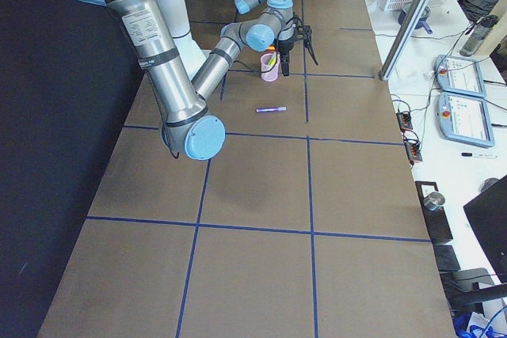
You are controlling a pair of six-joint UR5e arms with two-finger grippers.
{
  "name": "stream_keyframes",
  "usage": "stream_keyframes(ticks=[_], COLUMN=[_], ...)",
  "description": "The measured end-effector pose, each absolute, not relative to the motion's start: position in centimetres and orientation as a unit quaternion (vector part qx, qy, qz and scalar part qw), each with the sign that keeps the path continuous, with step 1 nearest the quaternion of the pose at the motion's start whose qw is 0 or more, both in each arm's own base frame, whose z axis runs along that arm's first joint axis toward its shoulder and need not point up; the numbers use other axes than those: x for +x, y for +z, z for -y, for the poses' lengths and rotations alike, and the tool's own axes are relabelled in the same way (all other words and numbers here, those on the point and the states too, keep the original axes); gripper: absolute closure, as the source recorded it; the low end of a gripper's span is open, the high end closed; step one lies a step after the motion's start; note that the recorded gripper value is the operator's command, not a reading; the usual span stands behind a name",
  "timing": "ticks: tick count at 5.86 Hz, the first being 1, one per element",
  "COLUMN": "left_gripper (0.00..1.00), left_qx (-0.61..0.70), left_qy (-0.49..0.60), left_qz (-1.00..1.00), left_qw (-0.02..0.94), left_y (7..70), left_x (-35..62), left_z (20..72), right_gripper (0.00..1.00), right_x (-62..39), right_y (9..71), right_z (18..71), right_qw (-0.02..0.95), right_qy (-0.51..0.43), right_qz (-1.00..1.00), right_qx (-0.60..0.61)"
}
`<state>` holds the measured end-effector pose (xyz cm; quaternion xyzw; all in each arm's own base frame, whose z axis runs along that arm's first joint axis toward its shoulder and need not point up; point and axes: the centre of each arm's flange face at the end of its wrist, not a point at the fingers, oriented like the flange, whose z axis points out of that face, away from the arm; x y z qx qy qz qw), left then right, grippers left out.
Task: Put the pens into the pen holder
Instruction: 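Lift the orange marker with the left gripper and lower it into the cup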
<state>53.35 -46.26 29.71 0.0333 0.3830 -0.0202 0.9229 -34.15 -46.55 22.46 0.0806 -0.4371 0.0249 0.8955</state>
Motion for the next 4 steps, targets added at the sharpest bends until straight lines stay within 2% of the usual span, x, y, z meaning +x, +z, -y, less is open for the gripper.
stream_keyframes(ticks=[4], left_gripper=[1.0], left_qx=[0.19], left_qy=[-0.018], left_qz=[-0.445], left_qw=[0.875], left_y=[18.8], left_x=[49.4], left_z=[43.5], right_gripper=[0.0], right_x=[-34.2], right_y=[22.7], right_z=[46.5], right_qw=[0.896], right_qy=[0.025], right_qz=[0.437], right_qx=[0.08])
